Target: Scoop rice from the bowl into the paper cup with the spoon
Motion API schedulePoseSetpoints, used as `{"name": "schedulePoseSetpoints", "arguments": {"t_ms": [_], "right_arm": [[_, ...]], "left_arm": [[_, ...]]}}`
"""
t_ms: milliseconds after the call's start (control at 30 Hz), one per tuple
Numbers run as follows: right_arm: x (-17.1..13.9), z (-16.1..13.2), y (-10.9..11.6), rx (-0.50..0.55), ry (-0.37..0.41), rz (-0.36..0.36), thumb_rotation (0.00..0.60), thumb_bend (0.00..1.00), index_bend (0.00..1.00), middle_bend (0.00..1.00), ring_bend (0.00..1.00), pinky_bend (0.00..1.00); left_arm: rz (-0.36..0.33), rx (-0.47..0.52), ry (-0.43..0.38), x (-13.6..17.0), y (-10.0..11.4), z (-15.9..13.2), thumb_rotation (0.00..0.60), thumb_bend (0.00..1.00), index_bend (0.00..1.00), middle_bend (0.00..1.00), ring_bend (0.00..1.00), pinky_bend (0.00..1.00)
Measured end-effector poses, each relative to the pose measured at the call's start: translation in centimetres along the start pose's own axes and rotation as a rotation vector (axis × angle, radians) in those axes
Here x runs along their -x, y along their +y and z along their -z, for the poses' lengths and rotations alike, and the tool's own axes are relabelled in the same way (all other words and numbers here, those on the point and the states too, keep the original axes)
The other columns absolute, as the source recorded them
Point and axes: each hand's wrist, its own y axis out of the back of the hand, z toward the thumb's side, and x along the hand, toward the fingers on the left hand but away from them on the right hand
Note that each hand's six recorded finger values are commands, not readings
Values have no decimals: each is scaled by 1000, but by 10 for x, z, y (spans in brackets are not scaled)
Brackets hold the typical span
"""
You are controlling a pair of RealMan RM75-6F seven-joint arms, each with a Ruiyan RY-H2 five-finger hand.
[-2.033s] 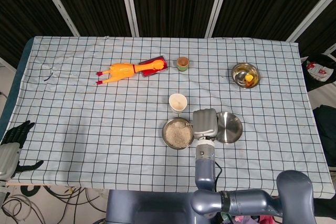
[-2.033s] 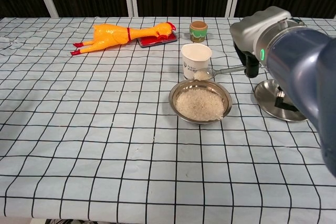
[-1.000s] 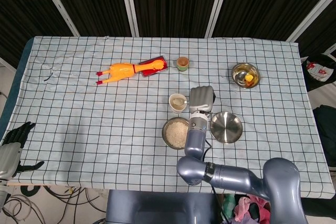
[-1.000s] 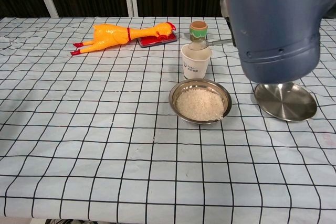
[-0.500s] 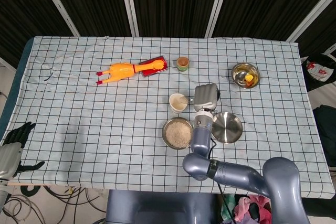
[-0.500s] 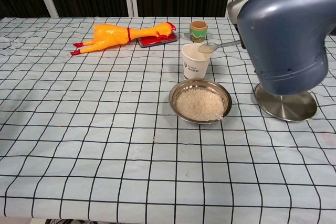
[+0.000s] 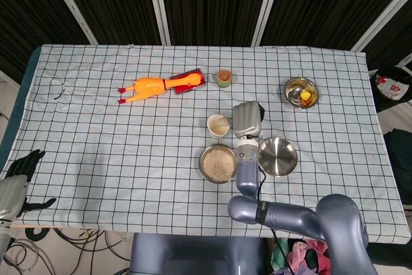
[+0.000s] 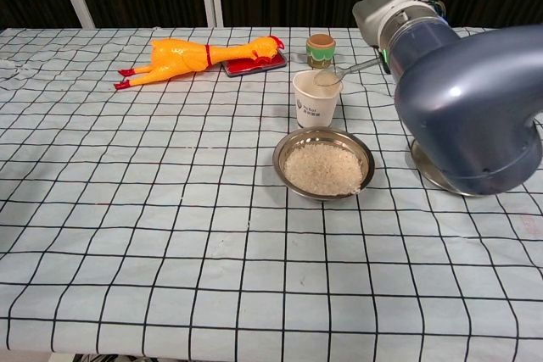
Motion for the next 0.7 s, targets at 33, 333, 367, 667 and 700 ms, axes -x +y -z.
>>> {"name": "schedulePoseSetpoints", "arguments": {"t_ms": [33, 333, 367, 667, 700], "right_arm": [[0, -1, 0, -7, 3, 12, 600, 640, 704, 1000, 1000, 1000], [-2, -7, 3, -77, 22, 85, 600, 641, 704, 1000, 1000, 1000], [-3, -7, 4, -88, 24, 95, 600, 641, 704, 1000, 1000, 1000], [-6, -12, 9, -221, 50, 235, 600, 641, 704, 1000, 1000, 1000], [-6, -12, 10, -235, 53, 251, 600, 640, 704, 1000, 1000, 1000]], "left_arm": [[1, 0, -1, 0, 0, 0, 600, 28, 0, 0, 0, 0], [5, 4, -5, 1, -1, -1, 600, 29, 0, 0, 0, 0], [5, 3, -5, 1, -1, -1, 600, 29, 0, 0, 0, 0], [8, 4, -9, 1, -1, -2, 600, 29, 0, 0, 0, 0], [8, 4, -9, 1, -1, -2, 600, 29, 0, 0, 0, 0]]}}
